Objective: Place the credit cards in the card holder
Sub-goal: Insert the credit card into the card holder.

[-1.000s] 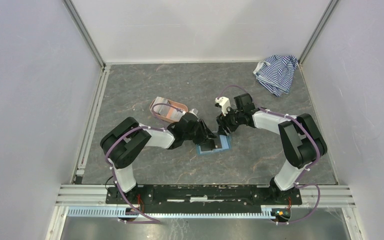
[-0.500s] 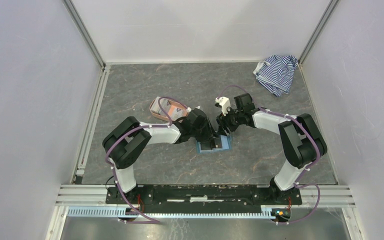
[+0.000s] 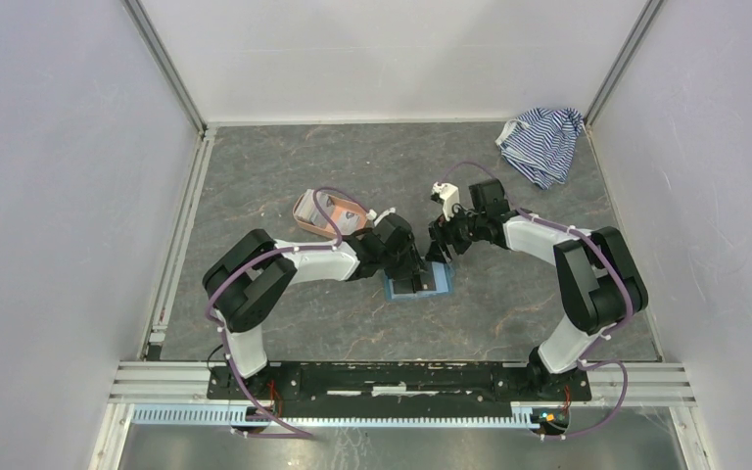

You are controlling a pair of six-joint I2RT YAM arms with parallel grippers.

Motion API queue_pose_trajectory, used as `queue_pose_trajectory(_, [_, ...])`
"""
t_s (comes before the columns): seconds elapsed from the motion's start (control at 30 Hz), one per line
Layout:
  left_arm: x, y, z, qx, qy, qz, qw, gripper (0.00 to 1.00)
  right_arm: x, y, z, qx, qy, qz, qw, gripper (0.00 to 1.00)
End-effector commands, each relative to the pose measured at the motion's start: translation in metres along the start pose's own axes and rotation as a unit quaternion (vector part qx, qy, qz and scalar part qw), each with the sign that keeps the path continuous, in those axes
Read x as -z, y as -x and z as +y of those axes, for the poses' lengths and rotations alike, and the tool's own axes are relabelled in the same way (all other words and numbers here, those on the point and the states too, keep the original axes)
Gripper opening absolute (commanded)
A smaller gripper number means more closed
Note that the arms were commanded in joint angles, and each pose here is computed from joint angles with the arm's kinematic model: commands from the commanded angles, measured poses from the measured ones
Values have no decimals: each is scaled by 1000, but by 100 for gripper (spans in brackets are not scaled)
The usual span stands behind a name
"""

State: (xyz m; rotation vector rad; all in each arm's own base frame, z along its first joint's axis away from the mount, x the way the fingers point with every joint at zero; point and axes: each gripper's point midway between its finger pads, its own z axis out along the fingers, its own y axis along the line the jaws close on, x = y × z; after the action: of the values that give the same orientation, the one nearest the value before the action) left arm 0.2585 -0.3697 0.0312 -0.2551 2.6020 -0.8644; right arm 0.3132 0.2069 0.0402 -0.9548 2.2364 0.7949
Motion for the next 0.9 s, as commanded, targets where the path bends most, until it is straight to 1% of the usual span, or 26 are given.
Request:
queue_pose_trajectory(0.0, [0, 2, 16, -43, 54, -7, 998, 43, 5, 17, 7, 13, 12, -30, 999, 77])
queue_pose_trajectory(0.2, [5, 10, 11, -65, 72, -16, 995, 43, 6, 18, 6, 14, 11, -31, 999, 76])
queue_pose_trajectory(0.4, [7, 7, 9, -74, 74, -11, 994, 46, 6, 17, 5, 13, 11, -30, 999, 76])
queue_pose_trajectory(0.57, [3, 3, -1, -82, 63, -3, 995, 50, 5, 16, 5, 12, 12, -28, 999, 77])
queue_pose_trajectory(0.7, [2, 2, -8, -89, 59, -7, 994, 53, 5, 16, 5, 12, 12, -28, 999, 77])
queue_pose_trajectory(0.87, [5, 5, -9, -102, 72, -16, 992, 55, 4, 16, 5, 12, 13, -27, 999, 76])
